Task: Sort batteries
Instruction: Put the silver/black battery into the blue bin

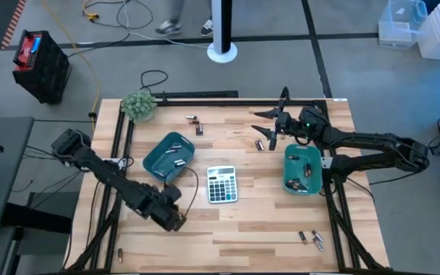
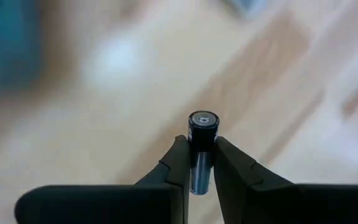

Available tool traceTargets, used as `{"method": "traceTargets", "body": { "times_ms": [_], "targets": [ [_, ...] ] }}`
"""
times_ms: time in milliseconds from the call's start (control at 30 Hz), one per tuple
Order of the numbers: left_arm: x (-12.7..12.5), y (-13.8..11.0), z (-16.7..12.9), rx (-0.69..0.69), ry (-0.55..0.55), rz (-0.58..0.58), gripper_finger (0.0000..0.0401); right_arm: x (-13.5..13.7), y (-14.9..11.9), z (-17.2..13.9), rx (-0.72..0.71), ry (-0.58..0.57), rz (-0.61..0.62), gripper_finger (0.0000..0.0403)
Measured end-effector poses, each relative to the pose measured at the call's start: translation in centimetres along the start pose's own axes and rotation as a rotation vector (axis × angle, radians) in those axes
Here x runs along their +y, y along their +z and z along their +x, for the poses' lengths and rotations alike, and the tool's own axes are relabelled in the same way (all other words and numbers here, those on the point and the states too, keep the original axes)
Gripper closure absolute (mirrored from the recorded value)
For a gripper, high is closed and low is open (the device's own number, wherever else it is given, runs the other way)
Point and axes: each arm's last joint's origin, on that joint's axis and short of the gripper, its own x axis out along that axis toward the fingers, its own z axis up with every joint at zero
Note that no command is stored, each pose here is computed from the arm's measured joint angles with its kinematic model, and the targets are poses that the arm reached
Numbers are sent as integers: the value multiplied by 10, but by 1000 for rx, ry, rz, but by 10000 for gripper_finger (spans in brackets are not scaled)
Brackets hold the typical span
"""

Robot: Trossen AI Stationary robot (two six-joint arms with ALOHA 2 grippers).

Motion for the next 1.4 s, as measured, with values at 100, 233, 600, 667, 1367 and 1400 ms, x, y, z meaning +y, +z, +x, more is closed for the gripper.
{"method": "traceTargets", "body": {
  "times_ms": [100, 233, 600, 667, 1367, 1400],
  "targets": [
    [4, 27, -14, -182, 78, 1, 360, 0, 0, 0, 0, 0, 0, 166],
    [20, 55, -20, -326, 225, 3, 360, 0, 0, 0, 0, 0, -1, 166],
    [78, 107, 11, -295, 473, -75, 360, 0, -1, 0, 13, 3, -4, 166],
    [88, 113, 19, -258, 487, -86, 360, 1, -2, 0, 25, 5, -4, 166],
    [141, 147, 47, -64, 392, -37, 332, 1, -5, 0, 53, 10, -14, 166],
    [141, 147, 47, -63, 392, -33, 325, 1, -5, 0, 53, 10, -12, 166]
  ]
}}
